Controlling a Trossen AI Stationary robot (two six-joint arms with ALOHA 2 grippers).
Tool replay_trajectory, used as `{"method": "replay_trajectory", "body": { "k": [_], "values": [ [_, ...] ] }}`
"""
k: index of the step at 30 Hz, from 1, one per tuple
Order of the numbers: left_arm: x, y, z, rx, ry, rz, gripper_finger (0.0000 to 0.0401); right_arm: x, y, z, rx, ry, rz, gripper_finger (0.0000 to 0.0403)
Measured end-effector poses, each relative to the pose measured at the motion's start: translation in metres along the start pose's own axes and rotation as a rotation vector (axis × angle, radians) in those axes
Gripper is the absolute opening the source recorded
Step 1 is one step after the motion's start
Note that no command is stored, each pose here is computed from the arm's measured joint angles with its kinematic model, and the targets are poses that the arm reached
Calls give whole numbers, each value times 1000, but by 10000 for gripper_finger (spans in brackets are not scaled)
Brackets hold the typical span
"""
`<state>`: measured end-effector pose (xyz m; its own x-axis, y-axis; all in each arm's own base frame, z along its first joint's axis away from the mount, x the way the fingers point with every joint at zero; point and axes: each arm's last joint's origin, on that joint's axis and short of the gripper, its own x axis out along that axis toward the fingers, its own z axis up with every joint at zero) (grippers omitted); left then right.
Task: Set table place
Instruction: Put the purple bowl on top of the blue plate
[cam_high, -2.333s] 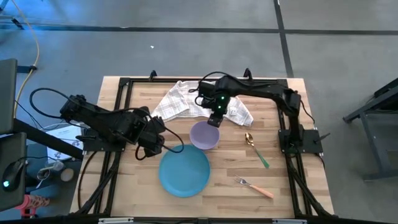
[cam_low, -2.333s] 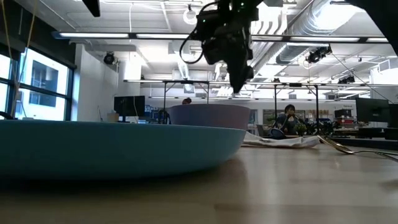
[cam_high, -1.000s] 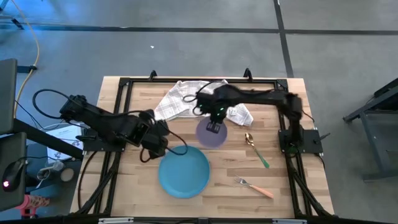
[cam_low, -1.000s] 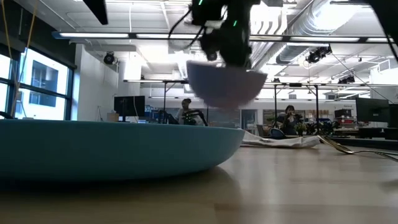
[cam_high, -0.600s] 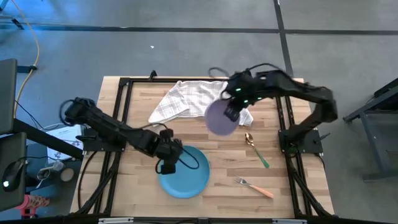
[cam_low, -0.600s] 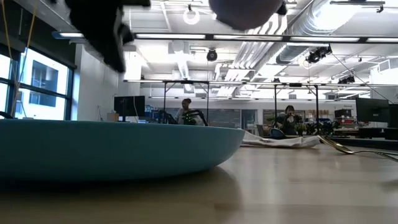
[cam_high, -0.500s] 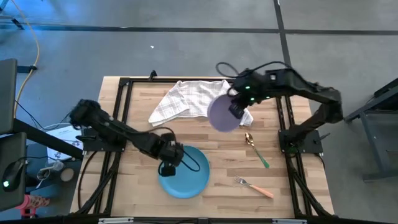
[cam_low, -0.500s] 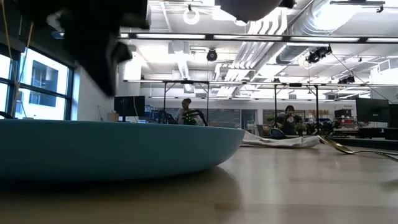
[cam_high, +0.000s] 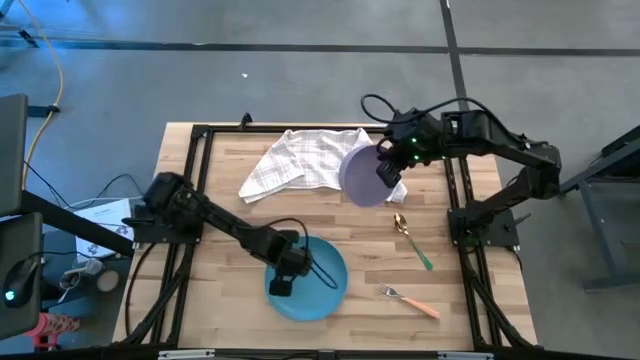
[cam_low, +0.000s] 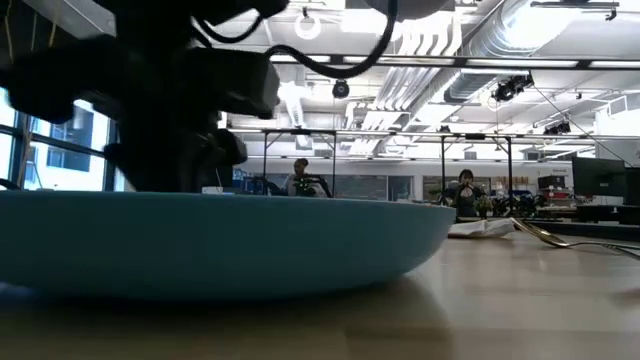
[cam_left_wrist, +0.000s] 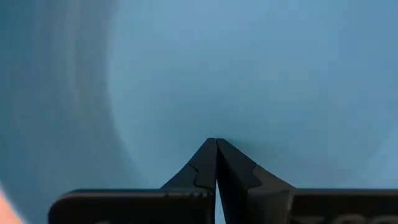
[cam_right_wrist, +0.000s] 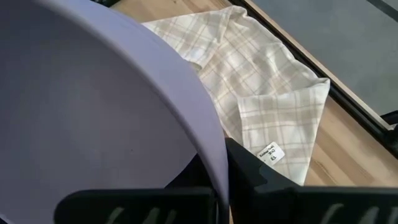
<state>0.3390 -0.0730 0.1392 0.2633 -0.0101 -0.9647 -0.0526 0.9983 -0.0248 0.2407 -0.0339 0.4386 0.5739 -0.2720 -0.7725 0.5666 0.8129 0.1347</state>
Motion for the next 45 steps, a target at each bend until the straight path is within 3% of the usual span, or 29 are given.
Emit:
{"method": "replay_trajectory", "body": {
  "k": [4, 11, 25, 36, 40, 45],
  "values": [
    [-1, 35, 14, -113, -46, 97, 0, -1, 0, 0, 0, -1, 1, 0],
    [-2, 91, 21, -226, -49, 117, 0, -1, 0, 0, -6, 5, 14, 0],
    [-5, 142, 20, -278, -68, 198, 0, -1, 0, 0, -21, 5, 14, 0],
    [-14, 157, 24, -312, -103, 181, 0, -1, 0, 0, -21, 5, 14, 0],
    [-49, 142, 37, -243, -152, 167, 0, -1, 0, 0, -11, 7, 16, 0],
    [-121, 121, 33, -191, -163, 238, 0, -1, 3, -2, 7, 25, 55, 0]
  ]
}}
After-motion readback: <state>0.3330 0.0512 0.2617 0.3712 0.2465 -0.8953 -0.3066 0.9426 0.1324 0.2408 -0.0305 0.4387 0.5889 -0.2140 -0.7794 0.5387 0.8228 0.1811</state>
